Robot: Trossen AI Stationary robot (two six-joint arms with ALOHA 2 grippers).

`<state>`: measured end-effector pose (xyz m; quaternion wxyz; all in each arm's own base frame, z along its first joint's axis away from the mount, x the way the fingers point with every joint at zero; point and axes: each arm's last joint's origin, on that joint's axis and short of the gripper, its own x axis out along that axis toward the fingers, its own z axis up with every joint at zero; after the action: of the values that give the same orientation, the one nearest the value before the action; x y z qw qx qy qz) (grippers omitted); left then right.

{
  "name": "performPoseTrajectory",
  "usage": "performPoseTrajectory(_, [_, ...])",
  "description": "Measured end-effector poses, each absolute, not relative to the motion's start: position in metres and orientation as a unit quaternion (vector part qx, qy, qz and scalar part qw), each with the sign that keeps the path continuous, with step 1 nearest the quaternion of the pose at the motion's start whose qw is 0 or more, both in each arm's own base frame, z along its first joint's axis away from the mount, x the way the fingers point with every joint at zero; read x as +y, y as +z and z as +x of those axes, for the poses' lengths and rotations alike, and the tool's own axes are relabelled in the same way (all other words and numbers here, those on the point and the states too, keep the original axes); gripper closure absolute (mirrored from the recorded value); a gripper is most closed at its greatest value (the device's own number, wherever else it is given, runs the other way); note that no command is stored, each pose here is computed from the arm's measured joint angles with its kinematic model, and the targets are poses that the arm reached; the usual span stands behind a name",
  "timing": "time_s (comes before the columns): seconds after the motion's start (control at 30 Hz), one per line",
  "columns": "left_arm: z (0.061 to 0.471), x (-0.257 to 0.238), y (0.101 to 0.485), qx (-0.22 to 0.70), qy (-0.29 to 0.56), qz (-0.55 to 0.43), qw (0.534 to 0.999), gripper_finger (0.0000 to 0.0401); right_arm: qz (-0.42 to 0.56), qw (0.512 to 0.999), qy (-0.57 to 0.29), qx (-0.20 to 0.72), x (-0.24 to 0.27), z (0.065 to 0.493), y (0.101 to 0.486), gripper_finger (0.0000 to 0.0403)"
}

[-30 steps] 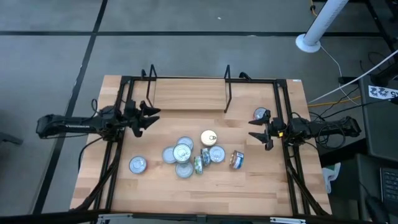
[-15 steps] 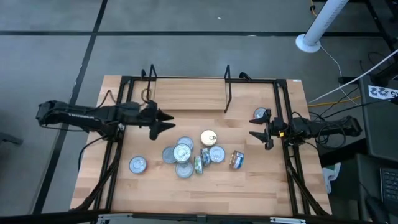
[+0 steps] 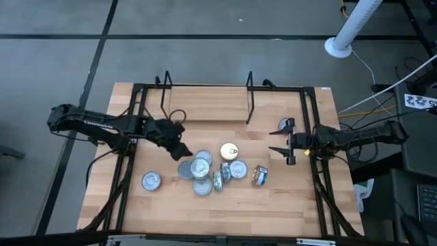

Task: Stack canned seafood by type on shelf
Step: Put the red tuna can on the shelf

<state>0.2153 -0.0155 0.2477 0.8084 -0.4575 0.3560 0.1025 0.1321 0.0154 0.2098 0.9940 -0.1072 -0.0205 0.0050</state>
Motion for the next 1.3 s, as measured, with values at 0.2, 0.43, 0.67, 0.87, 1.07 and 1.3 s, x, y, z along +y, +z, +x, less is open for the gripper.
performPoseTrajectory(0.2, [0.223, -0.027, 0.232, 0.405, 0.116, -0.497, 0.759, 0.0166, -0.151, 0.988, 0.026, 0.017, 0.020, 0.155, 0.222, 0.0146])
performPoseTrajectory(0.43, [0.230, -0.033, 0.219, 0.432, 0.135, -0.521, 0.724, 0.0166, -0.201, 0.977, 0.057, 0.047, 0.026, 0.189, 0.237, 0.0146])
performPoseTrajectory(0.67, [0.234, -0.033, 0.216, 0.430, 0.141, -0.534, 0.715, 0.0166, -0.236, 0.966, 0.076, 0.079, 0.032, 0.224, 0.241, 0.0146])
performPoseTrajectory(0.87, [0.235, -0.033, 0.214, 0.430, 0.150, -0.544, 0.704, 0.0166, -0.258, 0.957, 0.083, 0.099, 0.035, 0.247, 0.240, 0.0146])
performPoseTrajectory(1.07, [0.237, -0.035, 0.211, 0.435, 0.153, -0.545, 0.701, 0.0166, -0.261, 0.955, 0.085, 0.109, 0.038, 0.266, 0.240, 0.0146])
performPoseTrajectory(1.3, [0.249, -0.037, 0.202, 0.430, 0.151, -0.553, 0.697, 0.0166, -0.261, 0.954, 0.088, 0.117, 0.040, 0.282, 0.240, 0.0146])
